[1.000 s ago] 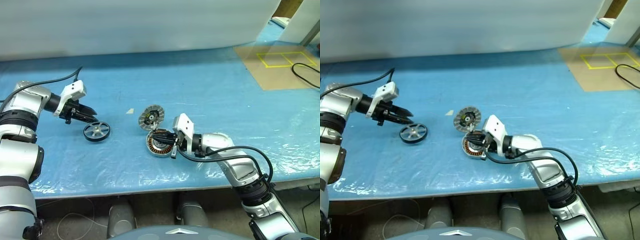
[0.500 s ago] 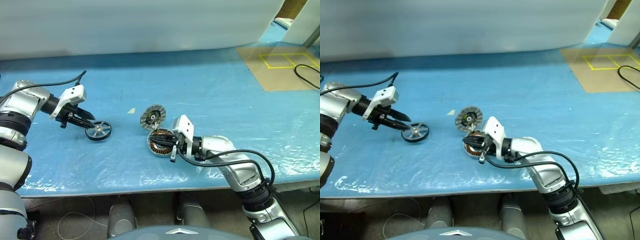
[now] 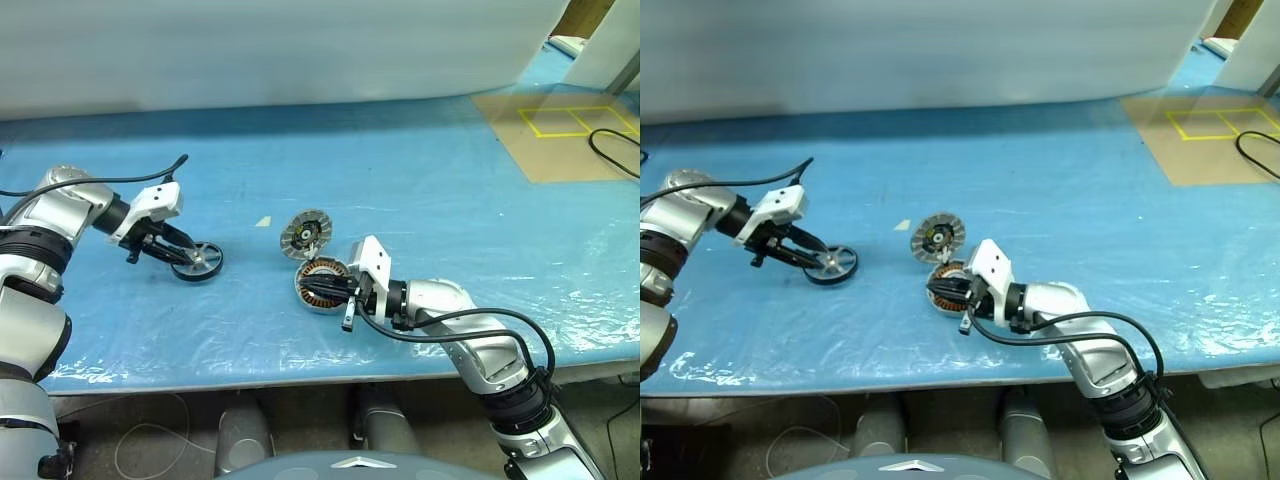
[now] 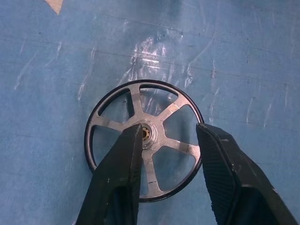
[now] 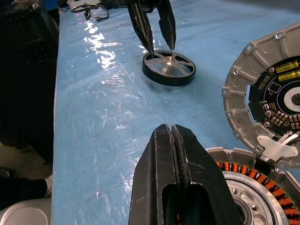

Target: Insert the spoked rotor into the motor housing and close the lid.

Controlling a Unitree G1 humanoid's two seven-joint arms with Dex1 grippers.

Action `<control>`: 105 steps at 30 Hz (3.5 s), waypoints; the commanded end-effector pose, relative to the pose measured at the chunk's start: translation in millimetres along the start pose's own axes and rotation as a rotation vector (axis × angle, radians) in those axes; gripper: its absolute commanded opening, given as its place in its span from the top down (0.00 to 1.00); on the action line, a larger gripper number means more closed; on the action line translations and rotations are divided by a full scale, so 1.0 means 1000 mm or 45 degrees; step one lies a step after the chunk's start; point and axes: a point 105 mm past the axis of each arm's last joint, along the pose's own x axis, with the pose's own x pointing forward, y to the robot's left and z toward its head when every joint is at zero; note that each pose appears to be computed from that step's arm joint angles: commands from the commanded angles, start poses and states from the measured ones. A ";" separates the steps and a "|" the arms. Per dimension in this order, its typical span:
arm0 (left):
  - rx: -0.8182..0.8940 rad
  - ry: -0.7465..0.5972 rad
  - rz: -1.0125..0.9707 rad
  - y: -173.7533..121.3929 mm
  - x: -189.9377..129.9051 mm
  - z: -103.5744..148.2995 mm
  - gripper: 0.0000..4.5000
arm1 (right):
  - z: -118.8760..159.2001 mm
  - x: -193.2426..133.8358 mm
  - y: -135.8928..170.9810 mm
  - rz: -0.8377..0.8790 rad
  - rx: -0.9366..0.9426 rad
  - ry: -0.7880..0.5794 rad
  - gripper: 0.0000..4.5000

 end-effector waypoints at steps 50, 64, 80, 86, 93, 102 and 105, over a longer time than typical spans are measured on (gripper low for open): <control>-0.108 -0.101 0.292 0.030 0.003 0.001 0.58 | 0.009 -0.005 0.000 -0.021 -0.053 -0.025 1.00; -0.131 -0.099 0.298 0.029 -0.006 -0.002 0.39 | 0.006 -0.006 -0.002 -0.018 -0.061 -0.013 1.00; -0.116 0.000 0.220 0.021 0.000 -0.012 0.25 | 0.004 -0.005 -0.002 -0.017 -0.069 -0.007 1.00; -0.092 -0.016 0.263 0.026 0.004 -0.009 0.25 | 0.003 -0.005 -0.002 -0.017 -0.074 0.001 1.00; -0.070 -0.013 0.198 0.020 0.010 -0.009 0.25 | 0.003 -0.006 -0.003 -0.022 -0.075 0.003 1.00; -0.127 0.029 0.124 0.011 0.009 -0.020 0.46 | 0.003 -0.007 -0.005 -0.032 -0.081 0.004 1.00; -0.106 0.007 0.143 0.013 0.008 -0.018 0.62 | 0.003 -0.006 -0.005 -0.031 -0.084 0.003 1.00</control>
